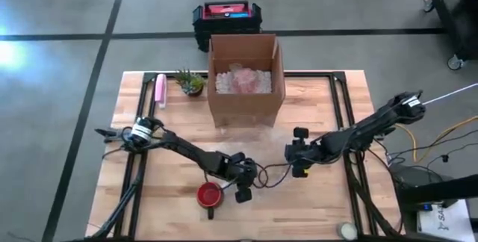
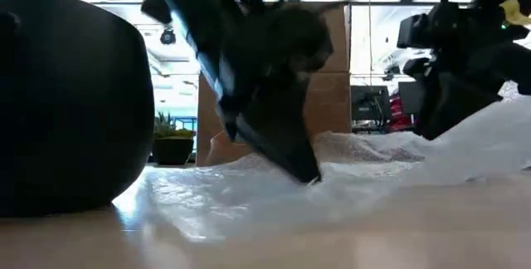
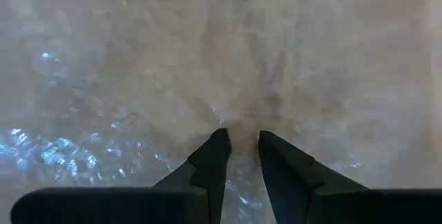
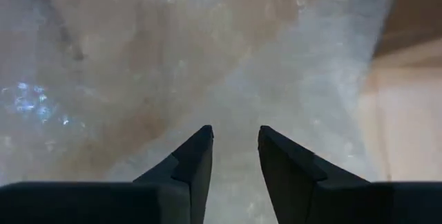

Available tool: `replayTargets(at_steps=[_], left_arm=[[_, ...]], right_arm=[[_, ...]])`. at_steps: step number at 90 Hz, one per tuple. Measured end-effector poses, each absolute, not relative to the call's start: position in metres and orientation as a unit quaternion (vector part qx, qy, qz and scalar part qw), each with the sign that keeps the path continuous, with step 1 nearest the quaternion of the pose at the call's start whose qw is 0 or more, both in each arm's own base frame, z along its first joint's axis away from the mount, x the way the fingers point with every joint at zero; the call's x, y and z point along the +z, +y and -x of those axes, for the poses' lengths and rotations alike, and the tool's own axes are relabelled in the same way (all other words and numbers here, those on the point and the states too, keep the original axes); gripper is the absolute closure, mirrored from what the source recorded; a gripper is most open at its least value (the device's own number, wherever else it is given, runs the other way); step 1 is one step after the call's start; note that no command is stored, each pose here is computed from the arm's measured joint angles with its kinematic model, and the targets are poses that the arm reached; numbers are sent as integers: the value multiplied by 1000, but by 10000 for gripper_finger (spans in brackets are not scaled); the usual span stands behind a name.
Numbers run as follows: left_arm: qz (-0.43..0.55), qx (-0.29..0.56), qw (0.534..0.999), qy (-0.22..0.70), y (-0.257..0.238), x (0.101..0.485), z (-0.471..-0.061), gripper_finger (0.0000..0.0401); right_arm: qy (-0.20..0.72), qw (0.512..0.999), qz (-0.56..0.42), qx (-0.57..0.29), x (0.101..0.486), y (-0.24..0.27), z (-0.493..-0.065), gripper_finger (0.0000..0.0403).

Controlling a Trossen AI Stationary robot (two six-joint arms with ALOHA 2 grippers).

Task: Wrap mug
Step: Wrap the black mug with the bubble wrap

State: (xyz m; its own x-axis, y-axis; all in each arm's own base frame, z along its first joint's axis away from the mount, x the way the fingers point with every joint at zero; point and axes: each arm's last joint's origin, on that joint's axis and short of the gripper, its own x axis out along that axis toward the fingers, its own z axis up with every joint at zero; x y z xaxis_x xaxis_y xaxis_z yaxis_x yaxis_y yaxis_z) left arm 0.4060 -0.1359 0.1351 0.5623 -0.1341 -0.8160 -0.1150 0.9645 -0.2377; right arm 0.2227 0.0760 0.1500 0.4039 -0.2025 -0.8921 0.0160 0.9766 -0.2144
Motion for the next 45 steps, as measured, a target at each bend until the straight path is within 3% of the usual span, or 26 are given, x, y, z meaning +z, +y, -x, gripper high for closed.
replayTargets(at_steps=[25, 45], left_arm=[[164, -51, 853, 493, -157, 133, -398, 329], [155, -82, 848, 500, -178, 133, -390, 342]], right_arm=[[609, 786, 99, -41, 144, 75, -214, 327], [602, 715, 241, -260, 194, 40, -206, 353]])
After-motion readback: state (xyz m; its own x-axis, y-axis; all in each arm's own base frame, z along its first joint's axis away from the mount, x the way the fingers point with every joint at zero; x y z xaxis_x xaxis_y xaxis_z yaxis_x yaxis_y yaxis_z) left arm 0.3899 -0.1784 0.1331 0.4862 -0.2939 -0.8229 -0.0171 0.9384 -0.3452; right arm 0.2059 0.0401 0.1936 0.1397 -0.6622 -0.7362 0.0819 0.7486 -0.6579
